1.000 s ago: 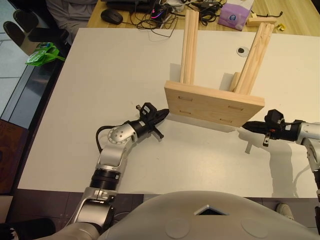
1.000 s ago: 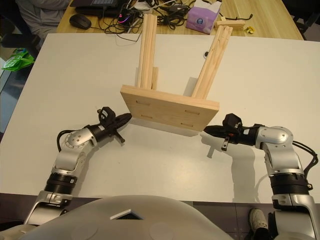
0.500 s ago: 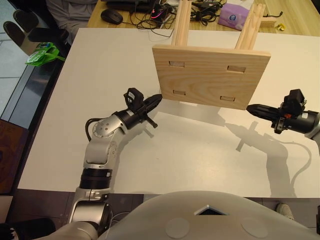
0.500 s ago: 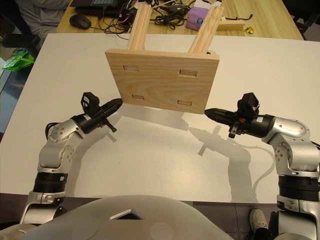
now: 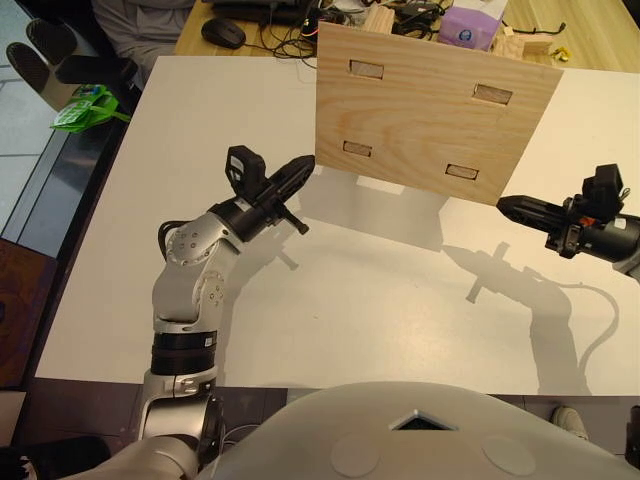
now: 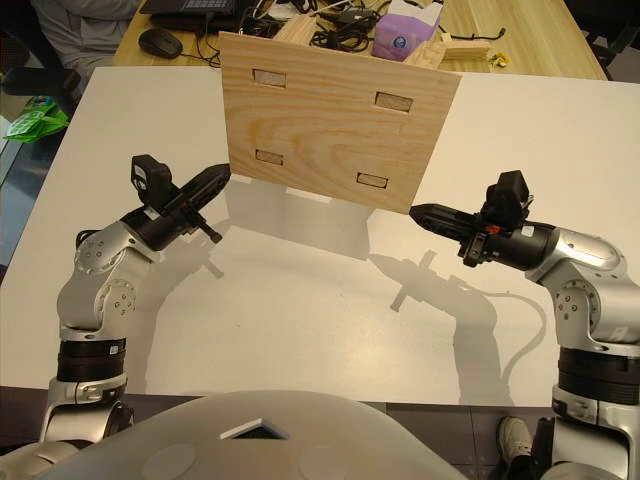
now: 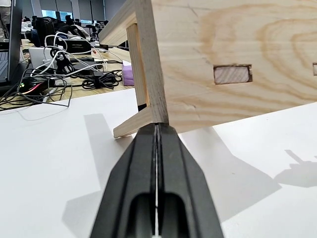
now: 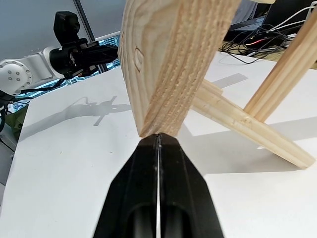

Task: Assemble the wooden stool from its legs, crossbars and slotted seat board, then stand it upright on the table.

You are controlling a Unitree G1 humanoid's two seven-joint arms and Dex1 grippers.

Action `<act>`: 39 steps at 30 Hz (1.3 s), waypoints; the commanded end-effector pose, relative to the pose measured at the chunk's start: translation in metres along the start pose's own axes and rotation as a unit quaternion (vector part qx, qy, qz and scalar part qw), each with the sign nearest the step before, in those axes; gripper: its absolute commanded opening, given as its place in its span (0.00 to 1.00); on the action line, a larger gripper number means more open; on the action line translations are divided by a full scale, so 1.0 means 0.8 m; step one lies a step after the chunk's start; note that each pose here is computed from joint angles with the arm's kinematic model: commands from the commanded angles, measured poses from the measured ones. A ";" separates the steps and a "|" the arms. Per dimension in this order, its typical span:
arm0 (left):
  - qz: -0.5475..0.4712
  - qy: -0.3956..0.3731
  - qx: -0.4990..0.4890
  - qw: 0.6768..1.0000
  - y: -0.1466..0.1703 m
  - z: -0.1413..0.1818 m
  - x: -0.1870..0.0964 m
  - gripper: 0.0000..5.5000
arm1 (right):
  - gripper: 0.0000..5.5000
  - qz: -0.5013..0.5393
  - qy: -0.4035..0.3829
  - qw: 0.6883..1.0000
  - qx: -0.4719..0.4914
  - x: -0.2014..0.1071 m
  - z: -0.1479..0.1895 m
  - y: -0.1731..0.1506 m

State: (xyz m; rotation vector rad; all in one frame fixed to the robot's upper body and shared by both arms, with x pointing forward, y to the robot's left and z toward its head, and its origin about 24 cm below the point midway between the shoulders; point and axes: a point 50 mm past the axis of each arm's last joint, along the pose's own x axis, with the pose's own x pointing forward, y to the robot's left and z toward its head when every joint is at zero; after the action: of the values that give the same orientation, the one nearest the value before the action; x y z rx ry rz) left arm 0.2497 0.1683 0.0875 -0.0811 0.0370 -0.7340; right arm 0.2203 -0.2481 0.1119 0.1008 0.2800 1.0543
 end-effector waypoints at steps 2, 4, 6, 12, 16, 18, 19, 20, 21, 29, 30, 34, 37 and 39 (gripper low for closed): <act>-0.098 -0.047 -0.016 0.994 -0.034 0.019 0.025 0.00 | 0.00 0.061 -0.053 0.996 -0.024 0.019 0.027 0.011; -0.094 -0.056 -0.019 0.994 -0.033 0.023 0.026 0.00 | 0.00 0.058 -0.061 0.996 -0.025 0.019 0.033 0.010; -0.088 -0.065 -0.021 0.994 -0.031 0.025 0.027 0.00 | 0.00 0.057 -0.069 0.996 -0.030 0.024 0.036 0.008; -0.097 -0.101 -0.042 0.989 -0.028 0.044 0.034 0.00 | 0.00 0.057 -0.091 0.994 -0.030 0.029 0.040 0.009; -0.097 -0.126 -0.060 0.985 -0.026 0.058 0.032 0.00 | 0.00 0.054 -0.115 0.992 -0.024 0.029 0.049 0.011; -0.096 -0.129 -0.066 0.985 -0.025 0.058 0.032 0.00 | 0.00 0.053 -0.123 0.991 -0.020 0.029 0.053 0.012; -0.096 -0.129 -0.068 0.985 -0.026 0.058 0.031 0.00 | 0.00 0.053 -0.127 0.990 -0.018 0.029 0.054 0.013; -0.096 -0.128 -0.069 0.985 -0.026 0.058 0.031 0.00 | 0.00 0.053 -0.129 0.990 -0.016 0.029 0.056 0.014; -0.096 -0.128 -0.070 0.985 -0.026 0.059 0.030 0.00 | 0.00 0.054 -0.130 0.990 -0.014 0.029 0.057 0.015; -0.089 -0.134 -0.080 0.984 -0.024 0.062 0.030 0.00 | 0.00 0.059 -0.137 0.989 -0.002 0.027 0.060 0.016; -0.088 -0.137 -0.081 0.983 -0.023 0.063 0.030 0.00 | 0.00 0.059 -0.138 0.989 -0.001 0.027 0.061 0.016; -0.095 -0.148 -0.077 0.981 -0.026 0.071 0.030 0.00 | 0.00 0.055 -0.150 0.987 0.002 0.024 0.066 0.014; -0.095 -0.156 -0.078 0.980 -0.027 0.076 0.031 0.00 | 0.00 0.053 -0.162 0.985 0.006 0.023 0.071 0.012; -0.098 -0.154 -0.078 0.980 -0.029 0.077 0.033 0.00 | 0.00 0.053 -0.160 0.986 0.009 0.025 0.068 0.013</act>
State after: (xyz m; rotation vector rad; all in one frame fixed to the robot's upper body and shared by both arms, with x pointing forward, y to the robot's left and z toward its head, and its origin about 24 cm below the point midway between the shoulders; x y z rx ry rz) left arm 0.2614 0.1672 0.1348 -0.3334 -0.1682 -0.7284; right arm 0.2346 -0.2437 0.1546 0.2872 0.0281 0.9987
